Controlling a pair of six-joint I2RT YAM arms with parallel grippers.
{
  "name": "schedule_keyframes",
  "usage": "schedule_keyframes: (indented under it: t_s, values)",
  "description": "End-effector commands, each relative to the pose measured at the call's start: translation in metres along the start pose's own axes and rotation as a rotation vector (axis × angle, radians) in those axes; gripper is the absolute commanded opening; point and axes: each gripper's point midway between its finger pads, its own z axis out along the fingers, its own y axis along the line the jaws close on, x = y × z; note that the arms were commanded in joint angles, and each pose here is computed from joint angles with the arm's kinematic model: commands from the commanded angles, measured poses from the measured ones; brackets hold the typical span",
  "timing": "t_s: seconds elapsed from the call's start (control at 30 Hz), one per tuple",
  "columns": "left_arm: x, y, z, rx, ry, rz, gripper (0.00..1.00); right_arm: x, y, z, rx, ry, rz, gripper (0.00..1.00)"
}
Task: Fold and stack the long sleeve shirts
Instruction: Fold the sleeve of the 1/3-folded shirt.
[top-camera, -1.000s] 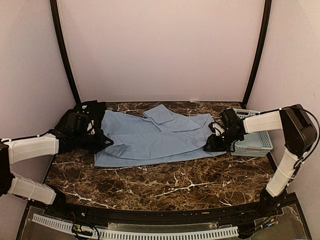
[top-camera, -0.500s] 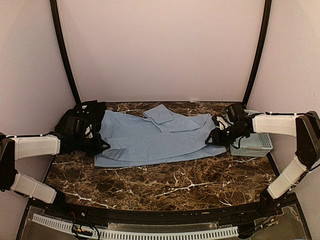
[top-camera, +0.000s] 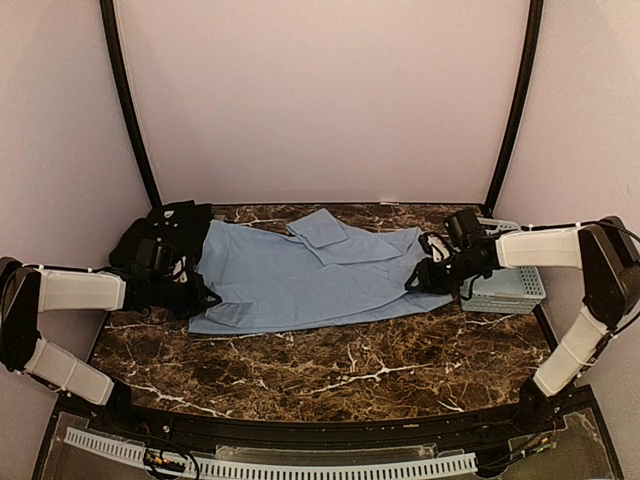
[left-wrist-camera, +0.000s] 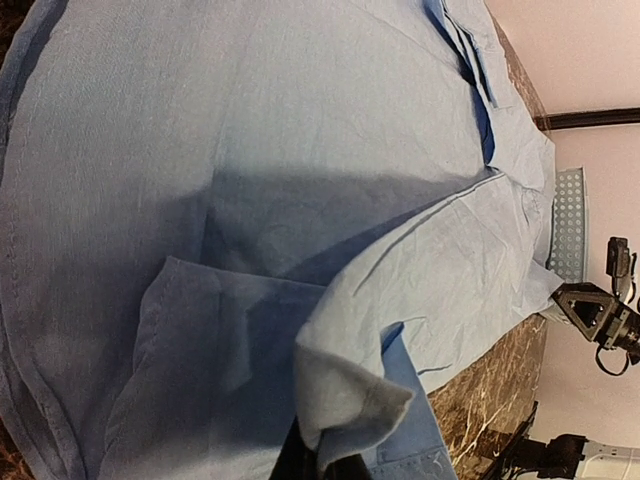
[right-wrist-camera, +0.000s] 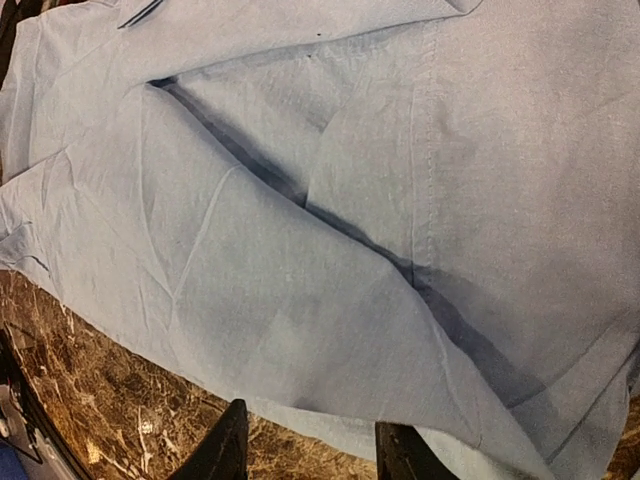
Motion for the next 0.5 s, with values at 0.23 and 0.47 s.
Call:
schedule_keyframes:
  t_s: [0.23,0.47]
  values:
    - [-0.001,0.001,0.000,0.000,0.003,0.035,0.04,0.001,0.047,-0.030,-0.039,-0.082,-0.053,0.41]
    - [0.001,0.008,0.004,-0.012,0.006,0.032,0.06,-0.032,0.033,0.007,0.018,-0.089,-0.084,0.40]
